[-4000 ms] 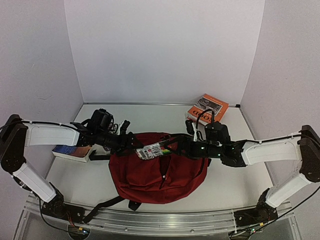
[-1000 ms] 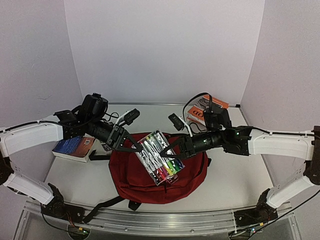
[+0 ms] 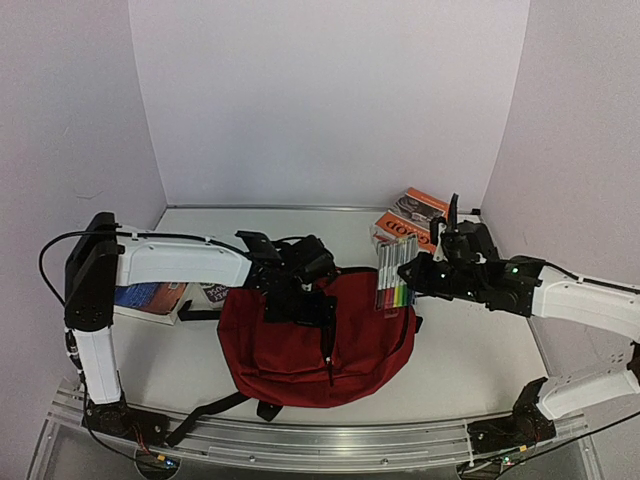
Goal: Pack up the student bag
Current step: Place the stationery in the student bag.
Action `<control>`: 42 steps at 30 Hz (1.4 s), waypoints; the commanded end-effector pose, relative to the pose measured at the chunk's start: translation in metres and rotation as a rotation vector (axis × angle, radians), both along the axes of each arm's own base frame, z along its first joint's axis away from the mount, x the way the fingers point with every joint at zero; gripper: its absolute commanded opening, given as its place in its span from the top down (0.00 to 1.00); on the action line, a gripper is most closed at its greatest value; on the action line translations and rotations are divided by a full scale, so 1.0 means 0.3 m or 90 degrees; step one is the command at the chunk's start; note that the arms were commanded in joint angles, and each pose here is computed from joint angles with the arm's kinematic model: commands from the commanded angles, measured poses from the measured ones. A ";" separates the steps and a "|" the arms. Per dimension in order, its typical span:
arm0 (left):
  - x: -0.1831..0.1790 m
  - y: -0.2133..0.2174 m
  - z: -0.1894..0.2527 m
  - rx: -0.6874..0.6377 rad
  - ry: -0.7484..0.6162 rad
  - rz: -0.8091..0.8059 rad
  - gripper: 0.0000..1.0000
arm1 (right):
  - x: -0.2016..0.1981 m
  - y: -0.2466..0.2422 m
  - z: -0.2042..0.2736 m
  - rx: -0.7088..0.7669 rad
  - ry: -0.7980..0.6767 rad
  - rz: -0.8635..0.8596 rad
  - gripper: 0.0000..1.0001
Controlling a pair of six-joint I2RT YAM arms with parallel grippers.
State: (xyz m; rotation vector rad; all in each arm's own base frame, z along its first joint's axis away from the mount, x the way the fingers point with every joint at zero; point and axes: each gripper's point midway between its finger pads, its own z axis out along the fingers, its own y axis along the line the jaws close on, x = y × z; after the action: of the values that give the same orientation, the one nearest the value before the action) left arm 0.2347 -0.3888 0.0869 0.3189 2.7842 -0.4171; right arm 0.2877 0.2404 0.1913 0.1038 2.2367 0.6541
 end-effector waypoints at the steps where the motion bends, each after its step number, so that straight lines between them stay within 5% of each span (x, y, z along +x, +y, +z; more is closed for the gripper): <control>1: 0.021 0.017 -0.021 0.085 -0.015 0.018 0.00 | 0.004 -0.023 0.037 0.011 -0.025 -0.025 1.00; 17: 0.018 0.070 -0.089 0.295 -0.063 0.020 0.02 | 0.001 -0.026 -0.013 0.000 -0.005 -0.029 1.00; 28: 0.046 0.121 -0.030 0.312 -0.114 0.069 0.61 | -0.026 -0.011 -0.028 0.021 0.016 -0.009 1.00; 35: 0.057 0.107 0.024 0.251 -0.146 0.076 0.97 | -0.097 0.094 -0.026 0.088 0.060 0.107 1.00; 42: 0.070 0.084 0.093 0.164 -0.185 0.082 1.00 | -0.165 0.220 0.039 0.211 0.085 0.226 1.00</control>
State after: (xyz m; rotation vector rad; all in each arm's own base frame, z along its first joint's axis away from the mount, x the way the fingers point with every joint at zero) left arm 0.2432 -0.3559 0.0726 0.2781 2.6681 0.1722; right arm 0.2507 0.2722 0.1687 0.0026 2.3663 0.9440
